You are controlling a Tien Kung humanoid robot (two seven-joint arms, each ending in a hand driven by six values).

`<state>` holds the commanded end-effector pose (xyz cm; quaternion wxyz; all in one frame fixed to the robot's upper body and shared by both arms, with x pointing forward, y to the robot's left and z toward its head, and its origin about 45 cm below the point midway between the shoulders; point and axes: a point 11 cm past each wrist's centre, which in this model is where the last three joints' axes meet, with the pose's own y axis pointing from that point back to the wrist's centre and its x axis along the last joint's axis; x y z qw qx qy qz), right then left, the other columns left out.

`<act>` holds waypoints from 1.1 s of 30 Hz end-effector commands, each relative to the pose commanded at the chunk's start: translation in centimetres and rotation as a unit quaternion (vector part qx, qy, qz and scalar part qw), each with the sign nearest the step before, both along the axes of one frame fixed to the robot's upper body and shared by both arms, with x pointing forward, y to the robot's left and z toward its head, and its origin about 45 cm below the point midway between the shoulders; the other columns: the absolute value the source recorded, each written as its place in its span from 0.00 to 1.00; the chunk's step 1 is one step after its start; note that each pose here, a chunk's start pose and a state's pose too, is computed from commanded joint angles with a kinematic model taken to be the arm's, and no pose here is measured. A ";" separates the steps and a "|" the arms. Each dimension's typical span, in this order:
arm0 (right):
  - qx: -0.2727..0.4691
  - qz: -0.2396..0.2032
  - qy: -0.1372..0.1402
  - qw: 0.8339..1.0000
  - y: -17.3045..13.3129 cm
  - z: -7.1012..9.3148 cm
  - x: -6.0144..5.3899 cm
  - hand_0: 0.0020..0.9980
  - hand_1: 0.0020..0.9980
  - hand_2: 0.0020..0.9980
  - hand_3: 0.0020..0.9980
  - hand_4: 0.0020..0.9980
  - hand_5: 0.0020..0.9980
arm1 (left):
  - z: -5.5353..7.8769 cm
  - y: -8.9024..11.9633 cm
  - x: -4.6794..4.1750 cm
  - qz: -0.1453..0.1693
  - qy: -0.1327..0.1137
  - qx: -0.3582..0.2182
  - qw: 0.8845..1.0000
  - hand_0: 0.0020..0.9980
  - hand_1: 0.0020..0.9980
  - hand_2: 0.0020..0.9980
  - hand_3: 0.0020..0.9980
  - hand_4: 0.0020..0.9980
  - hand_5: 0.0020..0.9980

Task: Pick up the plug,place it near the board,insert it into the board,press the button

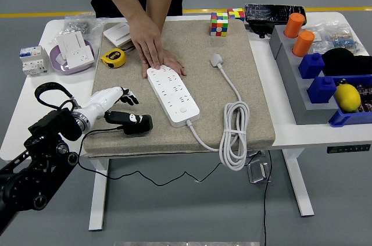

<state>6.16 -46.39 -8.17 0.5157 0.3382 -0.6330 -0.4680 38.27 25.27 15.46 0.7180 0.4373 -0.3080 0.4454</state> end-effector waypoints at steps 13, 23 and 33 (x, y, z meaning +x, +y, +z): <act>-0.006 0.007 0.001 1.000 0.1 0.0 0.1 0.83 0.76 0.73 0.77 1.00 0.89 | 6.5 2.3 0.29 0.087 -0.170 -0.157 0.969 0.89 0.95 0.92 0.91 1.00 0.71; -0.008 0.008 0.002 1.000 0.2 -0.1 0.0 0.83 0.76 0.74 0.77 1.00 0.89 | 10.4 5.1 -2.27 0.152 -0.213 -0.331 0.907 1.00 1.00 1.00 1.00 1.00 0.97; -0.010 0.012 0.007 1.000 0.1 -0.1 -0.4 0.83 0.76 0.74 0.77 1.00 0.89 | 11.9 10.1 -5.35 0.215 -0.228 -0.524 0.792 1.00 1.00 1.00 1.00 1.00 1.00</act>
